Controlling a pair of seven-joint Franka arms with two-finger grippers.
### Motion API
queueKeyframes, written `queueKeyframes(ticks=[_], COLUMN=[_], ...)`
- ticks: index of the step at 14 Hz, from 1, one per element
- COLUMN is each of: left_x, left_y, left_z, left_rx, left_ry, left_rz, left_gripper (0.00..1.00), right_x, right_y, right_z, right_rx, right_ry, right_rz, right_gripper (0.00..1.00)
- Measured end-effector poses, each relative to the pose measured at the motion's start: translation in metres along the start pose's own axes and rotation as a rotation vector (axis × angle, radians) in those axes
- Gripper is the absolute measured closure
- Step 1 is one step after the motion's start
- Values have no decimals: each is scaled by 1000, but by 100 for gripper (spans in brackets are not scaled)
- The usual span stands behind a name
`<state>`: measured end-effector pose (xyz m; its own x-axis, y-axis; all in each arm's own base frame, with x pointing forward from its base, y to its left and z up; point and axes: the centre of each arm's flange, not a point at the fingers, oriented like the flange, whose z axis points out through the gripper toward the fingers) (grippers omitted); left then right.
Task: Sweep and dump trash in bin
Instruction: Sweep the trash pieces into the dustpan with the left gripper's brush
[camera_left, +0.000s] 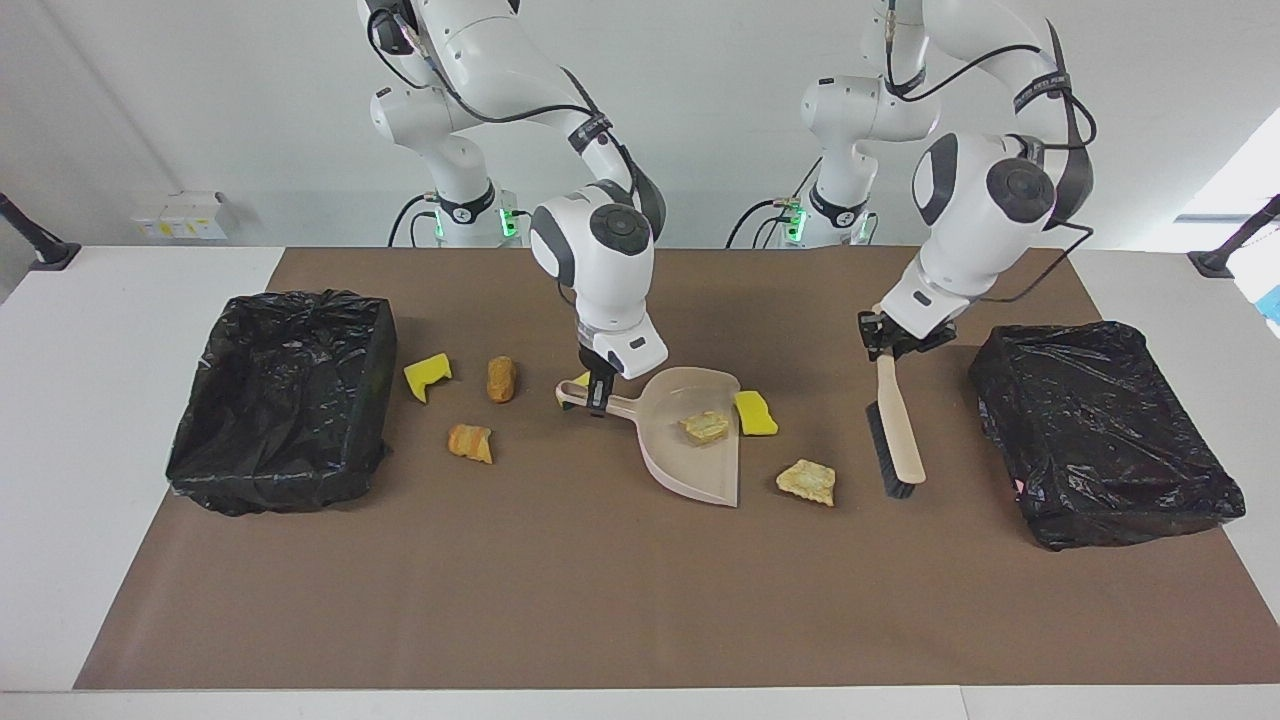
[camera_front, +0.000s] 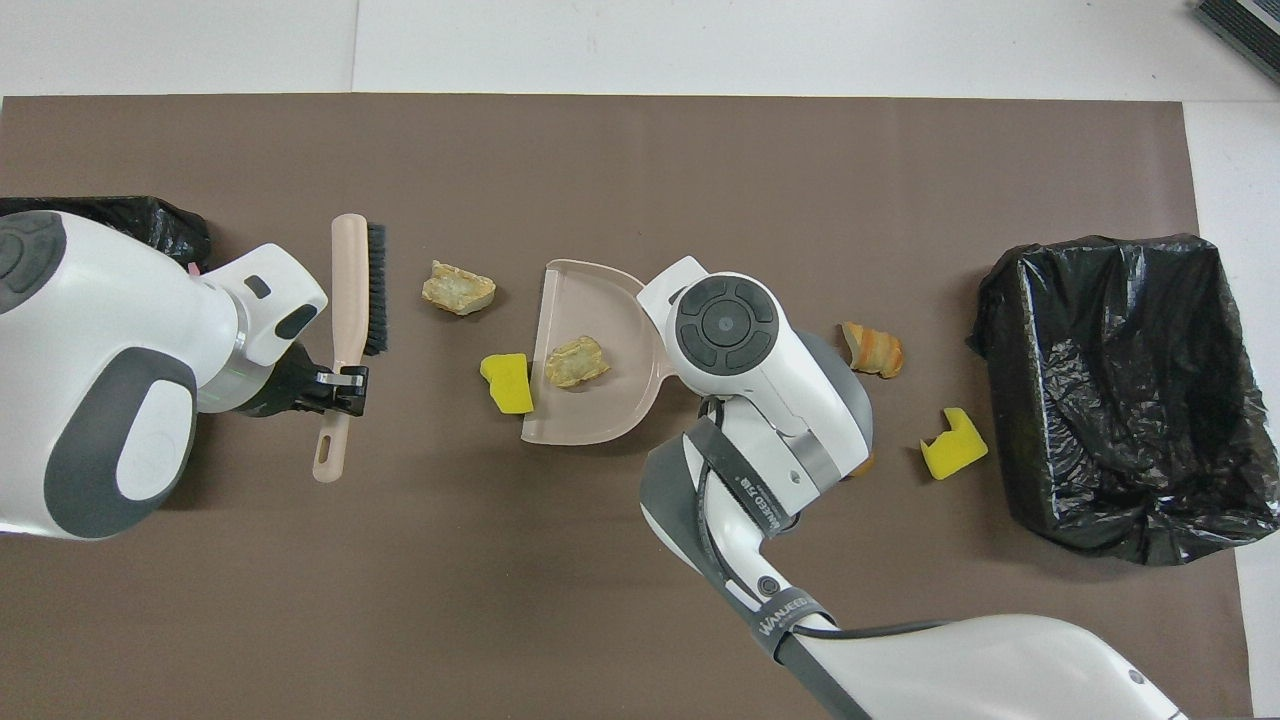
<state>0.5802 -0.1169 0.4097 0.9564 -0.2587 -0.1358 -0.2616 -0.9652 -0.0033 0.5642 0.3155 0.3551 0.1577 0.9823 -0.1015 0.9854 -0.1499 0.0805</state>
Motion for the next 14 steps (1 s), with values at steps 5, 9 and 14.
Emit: queueKeyframes(ticks=[5, 9, 14], left_x=[26, -7, -41], left_y=[27, 89, 184], left_z=[44, 54, 50], left_rx=[16, -68, -154], left_ry=[-77, -129, -185], left_rz=[123, 67, -142], left_gripper=[74, 74, 74], right_x=[0, 0, 3], right_y=[0, 0, 0], right_z=[0, 0, 5], right_rx=[0, 1, -18], right_ry=[0, -1, 20], right_rz=[0, -1, -3], right_gripper=[69, 69, 69])
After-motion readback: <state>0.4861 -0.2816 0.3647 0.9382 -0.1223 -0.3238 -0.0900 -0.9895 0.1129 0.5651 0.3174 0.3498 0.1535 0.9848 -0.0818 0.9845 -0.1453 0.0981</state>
